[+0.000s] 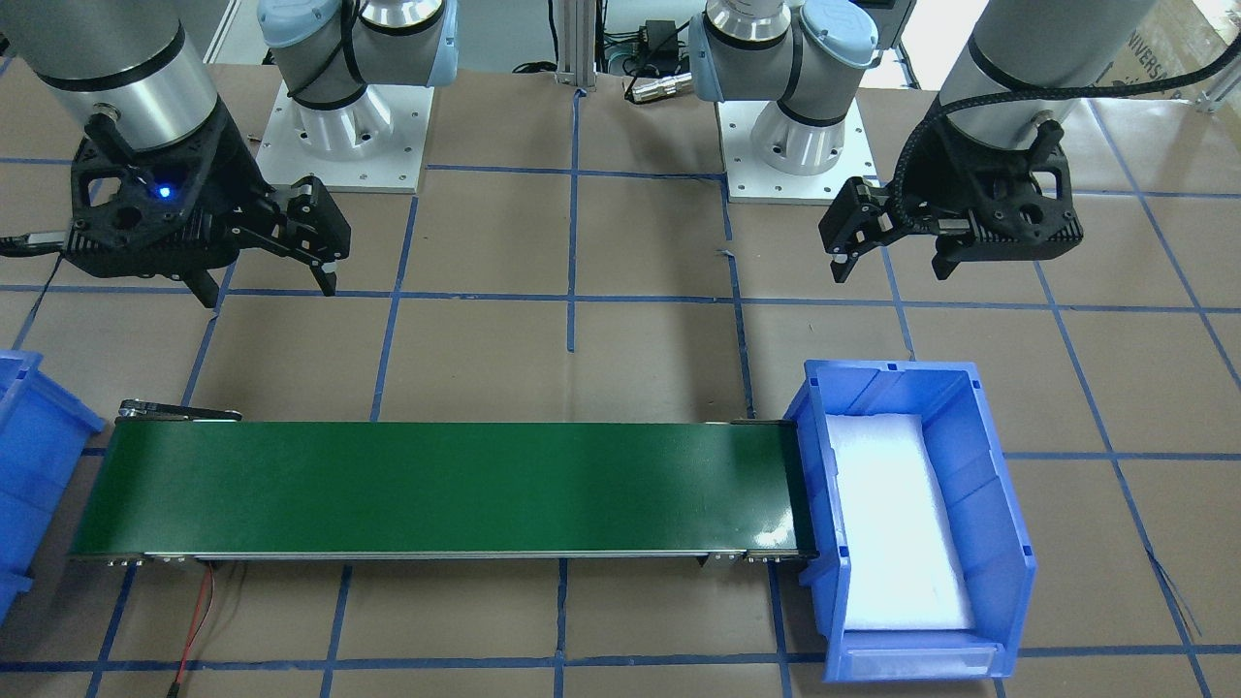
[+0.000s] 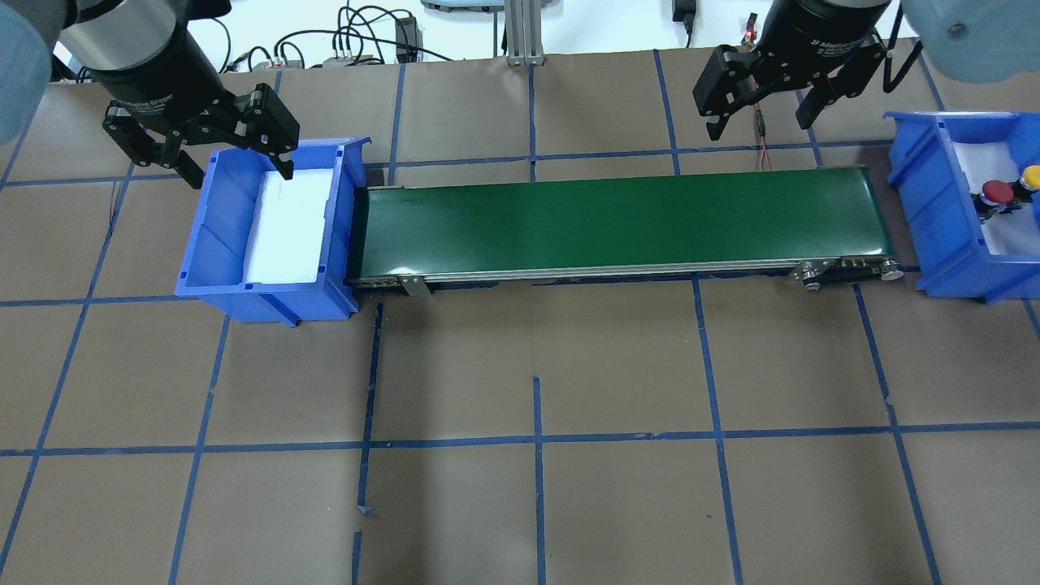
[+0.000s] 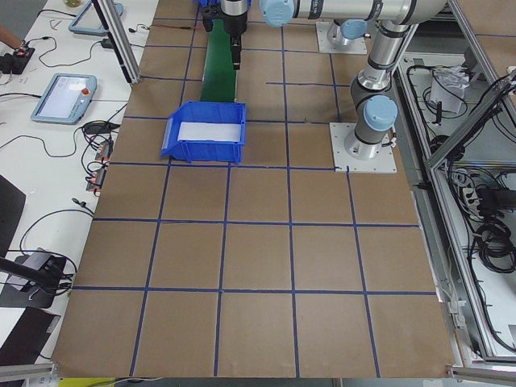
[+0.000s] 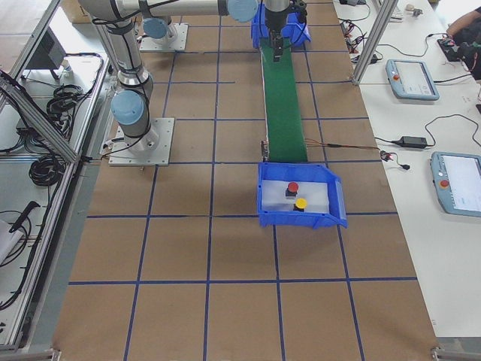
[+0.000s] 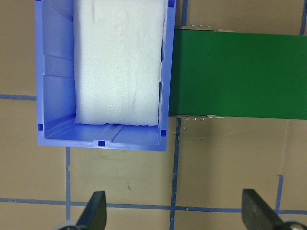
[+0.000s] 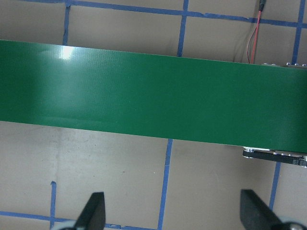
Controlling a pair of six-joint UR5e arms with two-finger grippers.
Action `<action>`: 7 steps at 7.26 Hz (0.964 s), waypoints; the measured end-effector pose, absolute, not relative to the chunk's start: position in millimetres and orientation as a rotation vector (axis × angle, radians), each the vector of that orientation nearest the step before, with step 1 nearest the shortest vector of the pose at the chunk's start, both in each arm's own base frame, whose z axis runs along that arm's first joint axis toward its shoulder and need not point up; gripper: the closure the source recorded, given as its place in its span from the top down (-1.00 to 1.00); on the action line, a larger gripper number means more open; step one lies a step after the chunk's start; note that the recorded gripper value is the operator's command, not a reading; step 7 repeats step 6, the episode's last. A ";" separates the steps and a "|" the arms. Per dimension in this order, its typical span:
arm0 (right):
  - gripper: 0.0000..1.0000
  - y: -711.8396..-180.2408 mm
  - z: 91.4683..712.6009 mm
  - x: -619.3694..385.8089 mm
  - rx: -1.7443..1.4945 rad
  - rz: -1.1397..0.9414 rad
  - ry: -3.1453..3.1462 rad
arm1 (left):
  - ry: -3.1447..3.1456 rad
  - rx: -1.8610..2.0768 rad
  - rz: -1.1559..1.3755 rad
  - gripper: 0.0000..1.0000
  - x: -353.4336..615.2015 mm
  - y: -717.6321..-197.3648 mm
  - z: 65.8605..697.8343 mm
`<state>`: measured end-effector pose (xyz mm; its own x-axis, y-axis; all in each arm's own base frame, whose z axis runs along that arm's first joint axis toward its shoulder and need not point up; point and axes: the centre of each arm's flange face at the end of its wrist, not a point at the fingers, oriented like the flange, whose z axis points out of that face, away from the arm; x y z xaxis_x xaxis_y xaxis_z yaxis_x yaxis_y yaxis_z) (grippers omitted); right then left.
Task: Transport two buttons from left to right
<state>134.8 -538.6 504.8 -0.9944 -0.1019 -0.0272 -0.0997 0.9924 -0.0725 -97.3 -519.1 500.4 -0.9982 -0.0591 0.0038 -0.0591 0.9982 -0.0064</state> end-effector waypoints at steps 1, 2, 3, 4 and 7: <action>1.00 -539.5 503.9 135.0 -0.130 -0.110 3.103 | -3.136 0.092 0.010 1.00 -97.4 -519.1 500.3; 1.00 -540.8 501.5 135.4 -0.121 -0.105 3.102 | -3.137 0.092 0.009 1.00 -97.4 -518.9 500.1; 1.00 -541.6 499.9 135.7 -0.119 -0.101 3.101 | -3.137 0.092 0.007 1.00 -97.4 -518.5 499.4; 1.00 -542.2 499.0 135.8 -0.117 -0.100 3.101 | -3.137 0.092 0.008 1.00 -97.5 -518.1 498.7; 1.00 -548.2 490.3 134.7 -0.113 -0.074 3.113 | -3.138 0.094 0.007 1.00 -97.0 -517.7 498.1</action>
